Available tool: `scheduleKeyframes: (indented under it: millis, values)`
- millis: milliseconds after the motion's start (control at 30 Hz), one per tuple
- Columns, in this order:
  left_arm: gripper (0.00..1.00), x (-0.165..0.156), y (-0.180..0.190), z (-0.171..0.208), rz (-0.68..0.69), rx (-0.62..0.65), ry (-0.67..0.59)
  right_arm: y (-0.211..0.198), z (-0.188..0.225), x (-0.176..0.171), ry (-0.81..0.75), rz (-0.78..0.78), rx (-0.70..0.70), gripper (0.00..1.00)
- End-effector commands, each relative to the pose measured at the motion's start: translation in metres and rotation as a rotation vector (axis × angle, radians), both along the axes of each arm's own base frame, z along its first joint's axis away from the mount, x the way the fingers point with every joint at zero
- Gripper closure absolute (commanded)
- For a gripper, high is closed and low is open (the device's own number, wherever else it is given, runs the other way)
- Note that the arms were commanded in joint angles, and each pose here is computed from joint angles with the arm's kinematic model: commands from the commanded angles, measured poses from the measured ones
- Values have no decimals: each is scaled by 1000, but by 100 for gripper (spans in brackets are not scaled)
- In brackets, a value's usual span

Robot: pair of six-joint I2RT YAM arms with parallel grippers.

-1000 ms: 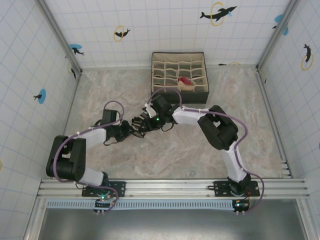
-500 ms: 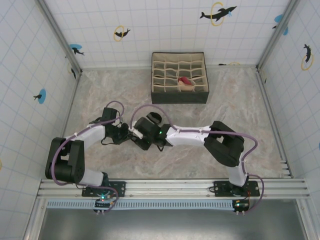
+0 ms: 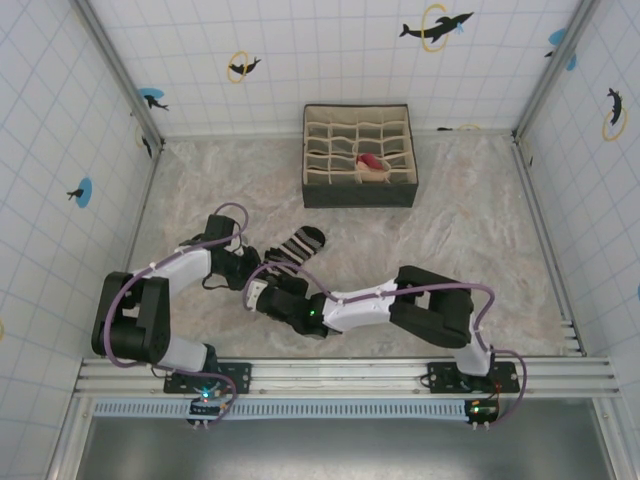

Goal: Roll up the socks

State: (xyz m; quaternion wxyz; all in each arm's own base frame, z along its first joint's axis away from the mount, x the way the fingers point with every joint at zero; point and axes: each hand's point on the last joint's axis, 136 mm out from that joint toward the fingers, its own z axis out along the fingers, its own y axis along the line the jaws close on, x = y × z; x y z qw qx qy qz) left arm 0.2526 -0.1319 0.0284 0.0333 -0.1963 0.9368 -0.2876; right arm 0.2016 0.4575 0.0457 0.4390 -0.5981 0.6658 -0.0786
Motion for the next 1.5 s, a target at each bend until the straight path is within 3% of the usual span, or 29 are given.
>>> scheduleKeyframes:
  millis: [0, 267, 433, 500, 633, 900, 1167, 1467]
  values:
    - [100, -12, 2, -7, 4, 7, 74, 7, -2, 14, -82, -22, -25, 43]
    - [100, -13, 2, -7, -2, 8, 72, 5, -22, 17, -77, -36, -58, 48]
    - [98, -12, 3, -5, -1, 10, 62, -6, -37, 22, -27, -65, -70, 67]
    - [76, -11, 5, -3, 4, 10, 53, -11, -44, 21, 22, -70, -71, 79]
    - [48, -6, 9, 3, 16, 20, 33, -22, -57, 16, 120, -81, -76, 97]
    - [16, 10, 31, 18, 114, 61, -37, -38, -78, 7, 379, -139, -36, 100]
    - [16, 15, 56, 19, 198, 101, -56, -47, -85, 5, 556, -189, -4, 100]
    - [21, 15, 45, 24, 190, 14, -102, -40, -83, 3, 865, -218, 129, 100]
